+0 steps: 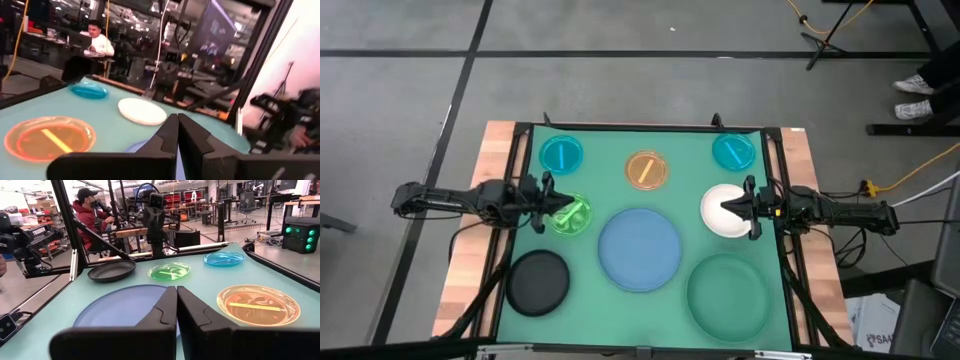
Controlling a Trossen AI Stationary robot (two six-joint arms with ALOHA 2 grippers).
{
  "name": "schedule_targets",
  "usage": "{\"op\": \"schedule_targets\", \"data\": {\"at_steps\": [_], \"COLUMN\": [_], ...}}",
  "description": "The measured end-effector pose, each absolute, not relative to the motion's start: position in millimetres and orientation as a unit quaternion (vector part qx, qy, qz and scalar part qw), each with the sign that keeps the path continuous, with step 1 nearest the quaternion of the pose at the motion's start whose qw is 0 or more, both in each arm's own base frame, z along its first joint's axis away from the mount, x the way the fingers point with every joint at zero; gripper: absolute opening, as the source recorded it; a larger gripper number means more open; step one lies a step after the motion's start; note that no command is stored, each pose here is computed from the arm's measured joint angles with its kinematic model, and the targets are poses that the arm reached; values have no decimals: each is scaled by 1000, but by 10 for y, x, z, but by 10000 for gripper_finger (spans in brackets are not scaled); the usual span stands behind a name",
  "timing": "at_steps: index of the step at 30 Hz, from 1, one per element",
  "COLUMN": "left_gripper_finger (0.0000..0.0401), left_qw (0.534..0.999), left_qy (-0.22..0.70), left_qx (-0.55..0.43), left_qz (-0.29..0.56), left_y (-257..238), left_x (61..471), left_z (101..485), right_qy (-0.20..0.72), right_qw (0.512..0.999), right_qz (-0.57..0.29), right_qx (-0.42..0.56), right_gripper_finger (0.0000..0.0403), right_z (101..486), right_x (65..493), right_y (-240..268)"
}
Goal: Stack plastic plates
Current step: Stack the green plate on top of the blue plate
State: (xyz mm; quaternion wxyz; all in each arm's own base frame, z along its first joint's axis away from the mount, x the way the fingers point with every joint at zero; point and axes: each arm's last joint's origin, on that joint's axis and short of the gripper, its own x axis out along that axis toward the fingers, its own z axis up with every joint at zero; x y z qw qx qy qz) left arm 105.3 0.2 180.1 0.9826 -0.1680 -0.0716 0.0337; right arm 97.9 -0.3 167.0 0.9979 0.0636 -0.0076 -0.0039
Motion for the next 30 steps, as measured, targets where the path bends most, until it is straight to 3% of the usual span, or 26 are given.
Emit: {"op": "schedule_targets", "data": {"at_steps": [14,30], "left_gripper_finger": [1,0], "left_qw": [977,995], "left_qy": [-96,8], "left_qx": [-185,-98], "left_qz": [36,19], "left_y": [-3,-196], "left_x": [1158,2016], "left_z": [2037,2518], "right_qy": [-13,-30], "right_qw": [998,997], "right_qz": [-9,-7], "right_qx": [63,66], "right_gripper_finger": [1,1], "right_z": [1678,1712], "right_x": [979,978], "right_y": [-6,-5]}}
